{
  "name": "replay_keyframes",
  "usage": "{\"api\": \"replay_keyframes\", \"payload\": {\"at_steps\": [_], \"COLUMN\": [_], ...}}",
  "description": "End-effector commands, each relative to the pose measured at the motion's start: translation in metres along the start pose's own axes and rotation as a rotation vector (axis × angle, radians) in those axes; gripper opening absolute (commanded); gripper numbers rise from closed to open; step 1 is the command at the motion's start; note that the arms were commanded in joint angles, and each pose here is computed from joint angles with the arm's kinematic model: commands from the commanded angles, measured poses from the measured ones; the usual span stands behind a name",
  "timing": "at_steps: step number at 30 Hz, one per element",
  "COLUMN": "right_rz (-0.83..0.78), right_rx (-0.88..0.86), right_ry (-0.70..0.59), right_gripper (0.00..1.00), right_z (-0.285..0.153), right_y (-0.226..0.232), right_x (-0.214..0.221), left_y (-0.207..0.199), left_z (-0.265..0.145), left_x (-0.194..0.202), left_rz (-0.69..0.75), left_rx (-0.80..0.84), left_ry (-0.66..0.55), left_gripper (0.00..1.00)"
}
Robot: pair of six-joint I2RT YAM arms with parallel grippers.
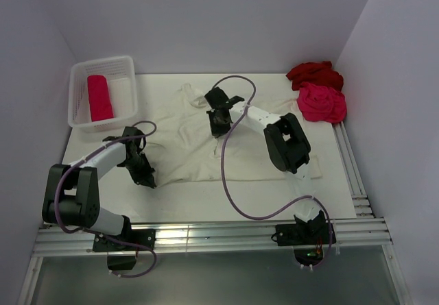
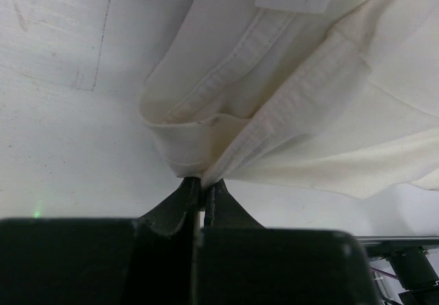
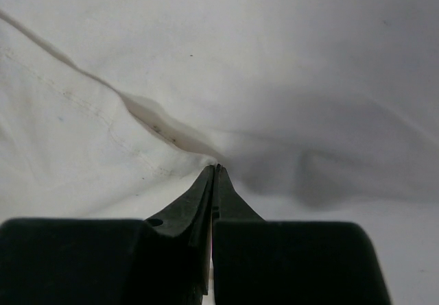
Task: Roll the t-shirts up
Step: Fold the tshirt
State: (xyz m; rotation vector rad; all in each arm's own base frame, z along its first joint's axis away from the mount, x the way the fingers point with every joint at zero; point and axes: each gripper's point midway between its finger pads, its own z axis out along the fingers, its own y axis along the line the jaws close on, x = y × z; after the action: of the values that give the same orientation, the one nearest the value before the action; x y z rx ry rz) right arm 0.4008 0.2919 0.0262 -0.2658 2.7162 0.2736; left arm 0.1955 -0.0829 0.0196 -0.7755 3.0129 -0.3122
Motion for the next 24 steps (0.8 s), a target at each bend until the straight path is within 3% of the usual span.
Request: {"api": "replay_keyframes", "payload": {"at_steps": [1,4,7,8,11,17,18,20,24], "right_rz": [0.037,0.055,0.071,0.077,0.148,0.407,0.447,0.553,0.807], "right_rx": [-0.017,-0.01,0.014,0.011,-0.041,-0.034,-0.007,0.017,0.13], "right_ry": [-0.077,-0.067,-0.078,-0.078,-0.093,-0.13,-0.079,-0.137,-0.093], "right_gripper": [0.0,0.07,0.37,0.53,0.56,0.56,0.56,0.54,0.54], "right_z": [-0.027,-0.028,-0.032,-0.034,-0.051,-0.101,-0.096,-0.122,-0.136], "right_y": [0.0,-0.001,-0.004,-0.004,-0.008,-0.073,-0.088,-0.12,-0.176], "right_x": [-0.018,-0.015,-0.02,-0.021,-0.026,0.002,0.032,0.043,0.122], "left_y": [-0.006,-0.005,-0.003,-0.001,0.0,0.001,0.002,0.003,0.004], "left_z": [-0.008,-0.012,-0.018,-0.019,-0.021,-0.024,-0.025,-0.027,-0.023], "left_x": [-0.01,-0.017,-0.028,-0.031,-0.036,-0.034,-0.034,-0.032,-0.02], "left_rz": [0.026,0.035,0.04,0.034,0.035,0.036,0.039,0.044,0.04], "left_rx": [0.013,0.004,-0.005,-0.012,-0.012,-0.002,-0.006,-0.002,0.022], "left_ry": [-0.021,-0.037,-0.062,-0.068,-0.076,-0.066,-0.066,-0.063,-0.025], "left_gripper": [0.0,0.0,0.0,0.0,0.0,0.0,0.0,0.0,0.0]}}
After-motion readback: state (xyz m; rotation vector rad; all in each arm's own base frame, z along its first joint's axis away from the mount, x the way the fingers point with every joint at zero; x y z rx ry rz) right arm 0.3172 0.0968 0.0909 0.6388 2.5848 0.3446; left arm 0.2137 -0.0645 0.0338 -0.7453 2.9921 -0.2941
